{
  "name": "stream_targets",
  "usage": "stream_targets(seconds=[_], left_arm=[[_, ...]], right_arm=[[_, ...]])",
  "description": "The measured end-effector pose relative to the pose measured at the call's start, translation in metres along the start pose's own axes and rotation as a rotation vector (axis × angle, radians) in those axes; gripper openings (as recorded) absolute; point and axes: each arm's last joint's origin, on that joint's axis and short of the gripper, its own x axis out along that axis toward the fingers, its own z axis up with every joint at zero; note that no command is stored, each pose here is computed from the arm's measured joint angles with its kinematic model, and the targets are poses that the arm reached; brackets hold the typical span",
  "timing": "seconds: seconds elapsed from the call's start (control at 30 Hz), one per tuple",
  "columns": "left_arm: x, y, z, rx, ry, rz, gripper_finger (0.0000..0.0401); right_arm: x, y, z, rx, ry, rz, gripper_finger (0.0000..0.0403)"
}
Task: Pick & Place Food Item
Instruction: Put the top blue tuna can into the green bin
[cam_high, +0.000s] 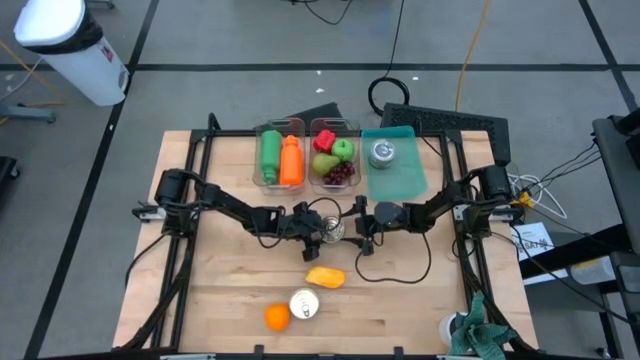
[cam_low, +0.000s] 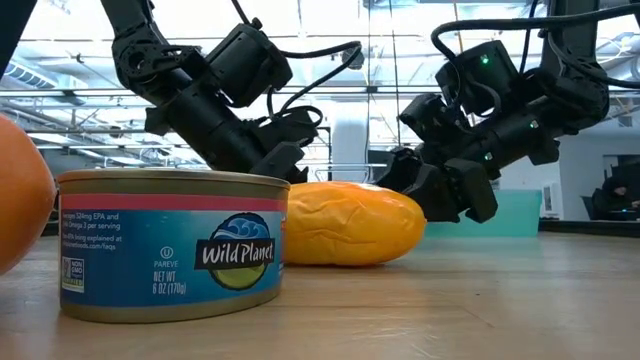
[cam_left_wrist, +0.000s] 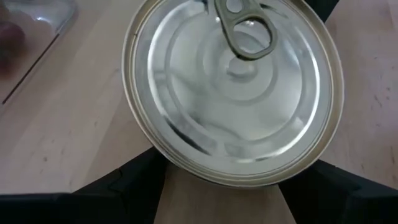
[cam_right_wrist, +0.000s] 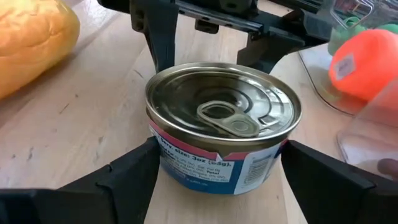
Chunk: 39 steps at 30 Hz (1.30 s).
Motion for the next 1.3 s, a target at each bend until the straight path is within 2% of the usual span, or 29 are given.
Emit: stream_targets(seconds=[0.27, 0.47, 0.6, 0.83, 0.9, 0.97, 1.07, 1.3], left_arm=[[-0.002, 0.002, 0.002, 0.002, 0.007, -0.007, 0.0285], [-0.003, 0.002, 0.004, -0.003, -0.003, -0.002, 0.0284], [-0.003, 0.002, 0.005, 0.041, -0.01, -0.002, 0.0285], [-0.003, 0.002, 0.005, 0.081, -0.009, 0.012, 0.0285], [-0.003, 0.002, 0.01, 0.07, -0.063, 0.024, 0.0285], [-0.005, 0.002, 0.023, 0.048, -0.157, 0.03, 0.0284], [-0.005, 0.002, 0.026, 0.064, -0.209, 0.038, 0.0284], [-0.006, 0.001, 0.026, 0.116, -0.213, 0.034, 0.0284]], right_arm=[[-0.002, 0.002, 0.008, -0.017, -0.043, -0.008, 0.0313], [-0.004, -0.004, 0.008, 0.35, -0.023, 0.014, 0.0313], [-0.001, -0.005, 0.007, 0.585, 0.02, 0.056, 0.0313], [0.001, -0.006, 0.005, 0.927, 0.089, 0.078, 0.0313], [0.002, -0.01, 0.007, 1.027, 0.073, 0.122, 0.0313], [0.003, -0.014, 0.016, 1.083, 0.028, 0.192, 0.0313], [0.002, -0.016, 0.015, 1.152, 0.034, 0.253, 0.0313], [0.001, -0.018, 0.019, 1.138, -0.023, 0.25, 0.0313]])
